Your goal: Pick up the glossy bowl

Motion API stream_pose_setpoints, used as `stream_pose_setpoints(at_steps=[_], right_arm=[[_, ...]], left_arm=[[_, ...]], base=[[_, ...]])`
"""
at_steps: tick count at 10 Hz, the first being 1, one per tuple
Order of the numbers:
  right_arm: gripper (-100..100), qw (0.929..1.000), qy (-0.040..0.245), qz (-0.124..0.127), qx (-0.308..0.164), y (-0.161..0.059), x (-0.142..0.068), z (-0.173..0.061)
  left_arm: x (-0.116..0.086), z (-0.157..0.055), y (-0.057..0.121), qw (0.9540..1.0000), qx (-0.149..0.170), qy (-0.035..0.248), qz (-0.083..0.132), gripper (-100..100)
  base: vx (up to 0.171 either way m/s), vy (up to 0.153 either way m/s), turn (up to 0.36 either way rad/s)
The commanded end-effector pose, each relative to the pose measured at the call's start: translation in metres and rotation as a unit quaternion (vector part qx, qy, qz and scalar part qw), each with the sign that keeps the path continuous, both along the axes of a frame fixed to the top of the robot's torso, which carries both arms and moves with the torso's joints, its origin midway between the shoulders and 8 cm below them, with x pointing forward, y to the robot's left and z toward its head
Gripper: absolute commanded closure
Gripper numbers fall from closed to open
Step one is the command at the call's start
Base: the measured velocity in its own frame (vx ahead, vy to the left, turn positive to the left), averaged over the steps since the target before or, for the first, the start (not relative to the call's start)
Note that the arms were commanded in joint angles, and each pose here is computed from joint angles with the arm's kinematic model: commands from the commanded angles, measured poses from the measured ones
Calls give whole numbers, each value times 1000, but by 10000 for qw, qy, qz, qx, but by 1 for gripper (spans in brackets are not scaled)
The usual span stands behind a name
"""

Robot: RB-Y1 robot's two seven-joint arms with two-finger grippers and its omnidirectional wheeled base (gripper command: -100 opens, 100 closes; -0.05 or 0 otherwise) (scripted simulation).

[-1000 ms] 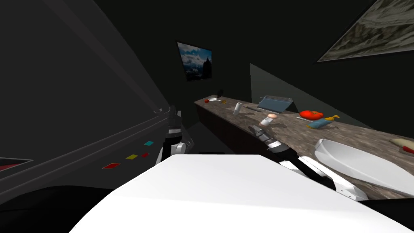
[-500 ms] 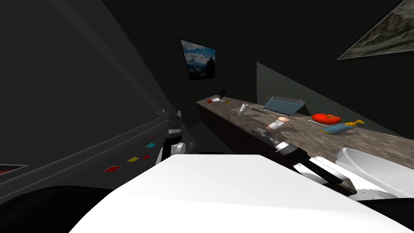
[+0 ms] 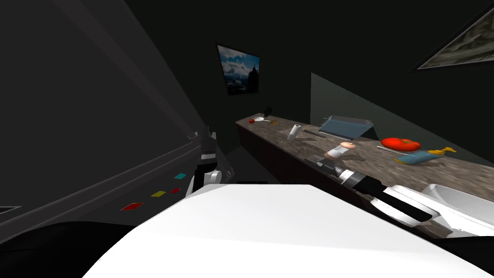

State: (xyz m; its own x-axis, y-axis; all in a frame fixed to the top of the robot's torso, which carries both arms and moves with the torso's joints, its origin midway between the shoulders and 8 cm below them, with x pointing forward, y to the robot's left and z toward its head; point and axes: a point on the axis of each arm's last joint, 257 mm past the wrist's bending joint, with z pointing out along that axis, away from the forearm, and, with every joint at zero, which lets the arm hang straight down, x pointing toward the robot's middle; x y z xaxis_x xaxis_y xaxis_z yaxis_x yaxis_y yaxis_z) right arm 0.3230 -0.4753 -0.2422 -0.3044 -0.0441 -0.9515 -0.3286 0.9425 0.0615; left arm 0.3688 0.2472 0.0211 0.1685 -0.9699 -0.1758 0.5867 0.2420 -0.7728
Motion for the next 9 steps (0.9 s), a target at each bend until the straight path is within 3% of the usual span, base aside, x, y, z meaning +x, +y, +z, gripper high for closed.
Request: stream_pose_setpoints(at_steps=[1,4,5,6,7,8,9], right_arm=[[-100,9995,132,48,-281,-13,-4,-3],[-100,9922,549,159,-1112,-55,-16,-15],[-100,9913,564,194,-1175,-57,-14,-13],[-100,9850,755,247,-1535,-75,-21,-18],[-100,9837,774,271,-1602,-78,-20,-15],[-100,9750,966,347,-1971,-97,-26,-17],[-100,9741,981,350,-2009,-99,-25,-16]], left_arm=[[0,0,0,10000,0,0,0,0],[0,0,0,10000,0,0,0,0],[0,0,0,10000,0,0,0,0],[0,0,0,10000,0,0,0,0],[0,0,0,10000,0,0,0,0],[0,0,0,10000,0,0,0,0],[0,0,0,10000,1,0,0,0]], base=[[39,38,-1],[31,27,-19],[24,11,-24],[26,7,-51],[20,5,-28],[16,-1,-66],[10,-3,-33]])
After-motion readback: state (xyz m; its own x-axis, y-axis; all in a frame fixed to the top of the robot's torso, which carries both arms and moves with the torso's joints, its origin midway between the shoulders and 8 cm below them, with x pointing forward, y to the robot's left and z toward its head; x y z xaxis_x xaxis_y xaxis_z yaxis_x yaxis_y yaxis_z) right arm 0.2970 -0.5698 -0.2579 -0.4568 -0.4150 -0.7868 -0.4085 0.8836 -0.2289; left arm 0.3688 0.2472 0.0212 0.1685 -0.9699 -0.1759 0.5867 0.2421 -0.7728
